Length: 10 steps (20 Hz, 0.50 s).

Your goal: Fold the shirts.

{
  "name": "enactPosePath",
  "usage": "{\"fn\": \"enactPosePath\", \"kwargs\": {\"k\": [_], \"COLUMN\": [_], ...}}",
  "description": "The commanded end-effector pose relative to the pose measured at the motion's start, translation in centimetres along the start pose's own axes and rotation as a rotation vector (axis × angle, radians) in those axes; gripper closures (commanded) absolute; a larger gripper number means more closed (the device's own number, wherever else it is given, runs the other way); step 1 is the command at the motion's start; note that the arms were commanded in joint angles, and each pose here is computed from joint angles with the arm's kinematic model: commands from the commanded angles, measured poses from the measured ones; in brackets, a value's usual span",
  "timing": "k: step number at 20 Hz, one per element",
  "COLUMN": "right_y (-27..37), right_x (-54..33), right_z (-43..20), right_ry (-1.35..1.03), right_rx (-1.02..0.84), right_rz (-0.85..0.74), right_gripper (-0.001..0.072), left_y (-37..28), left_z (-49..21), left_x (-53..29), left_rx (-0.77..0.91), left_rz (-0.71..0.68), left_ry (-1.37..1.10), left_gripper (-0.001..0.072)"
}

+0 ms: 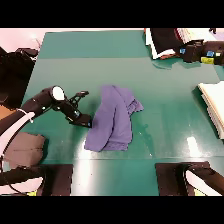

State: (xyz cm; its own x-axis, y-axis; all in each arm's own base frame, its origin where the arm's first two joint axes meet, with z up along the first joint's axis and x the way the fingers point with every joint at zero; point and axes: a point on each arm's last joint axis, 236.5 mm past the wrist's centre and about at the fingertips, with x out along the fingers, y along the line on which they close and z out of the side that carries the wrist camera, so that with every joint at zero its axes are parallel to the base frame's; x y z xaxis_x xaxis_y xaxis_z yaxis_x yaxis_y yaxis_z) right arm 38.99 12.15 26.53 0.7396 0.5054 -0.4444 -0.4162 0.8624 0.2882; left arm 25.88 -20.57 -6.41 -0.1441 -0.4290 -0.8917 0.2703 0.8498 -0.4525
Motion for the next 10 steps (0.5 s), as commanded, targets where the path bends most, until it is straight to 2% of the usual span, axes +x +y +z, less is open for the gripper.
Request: {"fn": "enactPosePath", "kwargs": {"k": [1,5,6,7,8,10], "right_y": [0.1,0.1,0.1,0.1,0.1,-0.1], "right_x": [0.0,0.0,0.0,0.0,0.0,0.2], "right_z": [0.2,0.2,0.2,0.2,0.2,0.1], "right_ry": [-0.010,-0.010,-0.009,-0.009,-0.008,-0.003], "right_rx": [0.004,0.004,0.004,0.004,0.005,0.006], "right_rz": [0.003,0.003,0.003,0.003,0.003,0.002], "right_gripper": [0.0697,0.0697,0.0697,0.0697,0.0697,0.0697], "left_y": [-1.4,-2.8,-3.3,-3.6,-3.4,-2.4], "left_z": [-0.7,-2.1,-2.3,-2.2,-1.9,-0.1], "left_x": [1.8,2.8,3.0,2.9,2.6,0.5], "left_rx": [-0.056,-0.008,0.007,0.029,0.030,0.026], "left_rz": [-0.104,-0.106,-0.107,-0.114,-0.112,-0.098], "left_ry": [-0.036,0.011,0.018,0.016,0.008,-0.028], "left_gripper": [0.0080,0.0110,0.0187,0.0524,0.0670,0.0684]}}
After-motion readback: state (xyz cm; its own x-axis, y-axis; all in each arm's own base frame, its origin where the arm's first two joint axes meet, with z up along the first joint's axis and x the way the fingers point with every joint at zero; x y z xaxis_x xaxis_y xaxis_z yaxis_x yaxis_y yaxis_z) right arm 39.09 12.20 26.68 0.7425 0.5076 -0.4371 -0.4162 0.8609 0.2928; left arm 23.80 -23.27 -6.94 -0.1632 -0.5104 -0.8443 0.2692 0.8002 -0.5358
